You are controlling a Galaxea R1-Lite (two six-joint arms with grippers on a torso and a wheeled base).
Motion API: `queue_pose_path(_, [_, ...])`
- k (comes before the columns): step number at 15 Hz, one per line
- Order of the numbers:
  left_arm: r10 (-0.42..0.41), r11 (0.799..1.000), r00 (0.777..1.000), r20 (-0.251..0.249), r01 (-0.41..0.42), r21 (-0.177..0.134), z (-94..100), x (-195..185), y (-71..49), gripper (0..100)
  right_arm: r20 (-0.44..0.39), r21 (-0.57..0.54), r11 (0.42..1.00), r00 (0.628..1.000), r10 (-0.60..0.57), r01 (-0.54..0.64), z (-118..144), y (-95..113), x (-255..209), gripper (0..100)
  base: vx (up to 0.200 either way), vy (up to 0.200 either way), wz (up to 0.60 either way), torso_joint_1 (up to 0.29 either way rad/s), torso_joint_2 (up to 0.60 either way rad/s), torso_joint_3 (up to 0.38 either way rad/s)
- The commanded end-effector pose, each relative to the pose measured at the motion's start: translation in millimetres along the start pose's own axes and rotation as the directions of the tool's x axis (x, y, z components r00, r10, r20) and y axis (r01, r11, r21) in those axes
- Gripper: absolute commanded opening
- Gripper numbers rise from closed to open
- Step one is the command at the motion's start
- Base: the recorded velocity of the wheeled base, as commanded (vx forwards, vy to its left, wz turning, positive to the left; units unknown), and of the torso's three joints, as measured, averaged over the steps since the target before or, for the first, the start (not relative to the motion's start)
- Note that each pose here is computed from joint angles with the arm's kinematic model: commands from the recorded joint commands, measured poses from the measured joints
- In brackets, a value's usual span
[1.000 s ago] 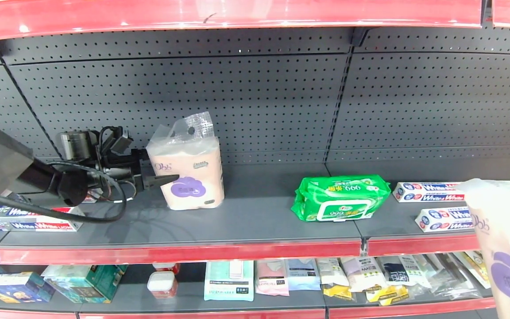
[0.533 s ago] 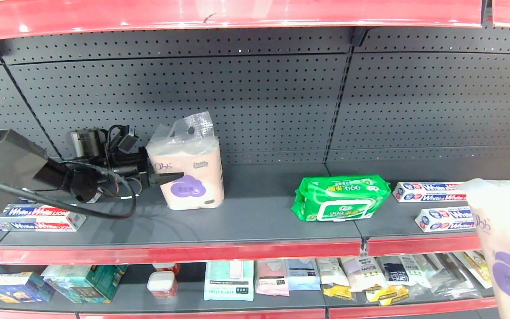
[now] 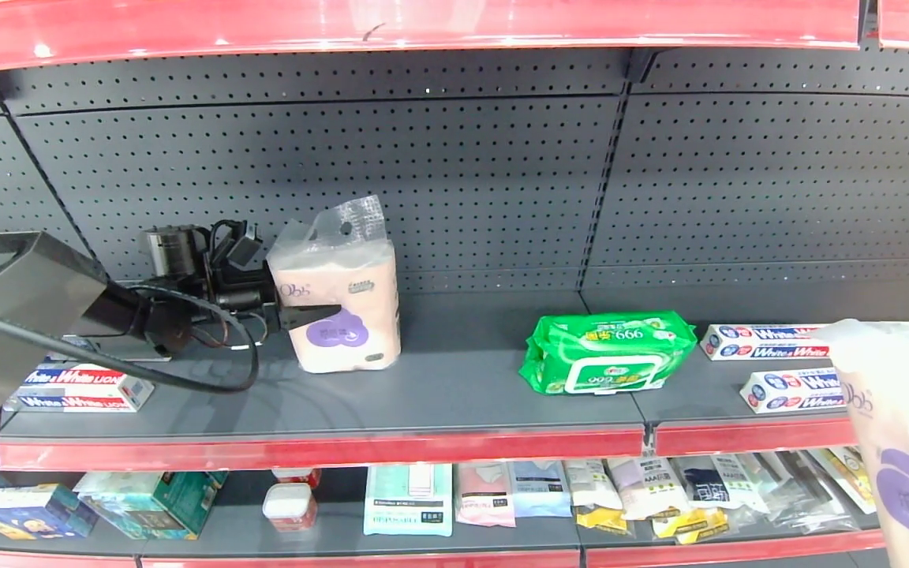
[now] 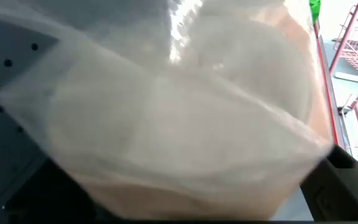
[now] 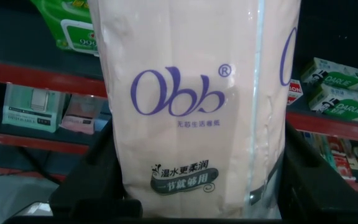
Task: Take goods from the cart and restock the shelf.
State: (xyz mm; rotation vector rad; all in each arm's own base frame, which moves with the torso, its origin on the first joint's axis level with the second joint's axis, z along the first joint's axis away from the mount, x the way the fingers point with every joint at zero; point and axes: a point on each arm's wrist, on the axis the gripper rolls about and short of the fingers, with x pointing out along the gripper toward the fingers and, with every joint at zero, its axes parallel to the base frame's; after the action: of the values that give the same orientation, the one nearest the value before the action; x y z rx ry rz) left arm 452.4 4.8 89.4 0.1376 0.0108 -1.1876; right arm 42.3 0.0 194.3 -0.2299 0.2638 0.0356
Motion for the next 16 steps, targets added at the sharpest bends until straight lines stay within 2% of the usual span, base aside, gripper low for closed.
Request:
queue_pose_path(1, [-0.004, 1.0, 1.0, 0.001, 0.004, -0.001, -0.4, 0.5, 0.1, 100, -0.001, 0.0, 1.0, 1.0, 0.0, 0.0, 0.1, 0.0, 0.3, 0, 0.0, 0.0, 0.0, 0.0, 0.0, 0.0])
queue_pose_path(2, [-0.007, 1.0, 1.0, 0.001, 0.007, -0.001, -3.8, 1.2, 0.8, 0, -0.004, 0.0, 1.0, 1.0, 0.001, -0.001, 0.1, 0.0, 0.9, 0, 0.0, 0.0, 0.0, 0.0, 0.0, 0.0])
queue_pose_path(4, [-0.004, 1.0, 1.0, 0.005, 0.004, 0.009, -3.7, 1.9, 3.1, 0, -0.005, 0.0, 1.0, 1.0, -0.002, 0.002, 0.7, -0.2, 1.4, 0, 0.0, 0.0, 0.0, 0.0, 0.0, 0.0])
queue_pose_path(6, [-0.008, 1.0, 1.0, 0.005, 0.009, -0.015, -2.1, 5.6, 1.4, 0, -0.013, -0.003, 1.0, 1.0, -0.002, 0.002, 0.3, -0.2, 2.8, 0, 0.0, 0.0, 0.0, 0.0, 0.0, 0.0])
queue_pose_path(9, [-0.013, 1.0, 1.0, 0.006, 0.013, -0.018, -2.4, 5.4, 0.6, 0, -0.013, -0.003, 1.0, 1.0, -0.003, 0.003, 0.7, -0.3, 2.9, 0, 0.0, 0.0, 0.0, 0.0, 0.0, 0.0])
queue_pose_path(11, [-0.005, 1.0, 1.0, 0.017, 0.005, 0.012, -1.8, 1.1, -3.0, 0, -0.013, -0.003, 1.0, 1.0, -0.003, 0.003, 0.3, -0.2, 2.8, 0, 0.0, 0.0, 0.0, 0.0, 0.0, 0.0])
queue_pose_path(12, [0.002, 1.0, 1.0, 0.026, -0.003, 0.031, 2.3, -2.2, -5.2, 0, -0.013, -0.003, 1.0, 1.0, -0.003, 0.003, 0.3, -0.2, 2.8, 0, 0.0, 0.0, 0.0, 0.0, 0.0, 0.0])
queue_pose_path(13, [0.005, 1.0, 0.999, 0.031, -0.006, 0.03, 6.2, -4.2, -7.5, 0, -0.013, -0.003, 1.0, 1.0, -0.003, 0.003, 0.3, -0.2, 2.8, 0, 0.0, 0.0, 0.0, 0.0, 0.0, 0.0])
queue_pose_path(14, [0.007, 1.0, 0.999, 0.039, -0.007, 0.011, 12.2, -6.4, -12.2, 0, -0.012, -0.003, 1.0, 1.0, -0.004, 0.004, -0.1, -0.1, 2.3, 0, 0.0, 0.0, 0.0, 0.0, 0.0, 0.0])
queue_pose_path(15, [0.009, 1.0, 0.999, 0.049, -0.009, 0.002, 16.0, -9.6, -20.7, 0, -0.013, -0.003, 1.0, 1.0, -0.002, 0.002, 0.3, -0.2, 2.8, 0, 0.0, 0.0, 0.0, 0.0, 0.0, 0.0])
queue_pose_path(16, [0.012, 1.0, 0.998, 0.057, -0.013, 0.016, 14.1, -11.7, -25.6, 0, -0.014, -0.003, 1.0, 1.0, -0.001, 0.001, 0.3, -0.2, 3.1, 0, 0.0, 0.0, 0.0, 0.0, 0.0, 0.0])
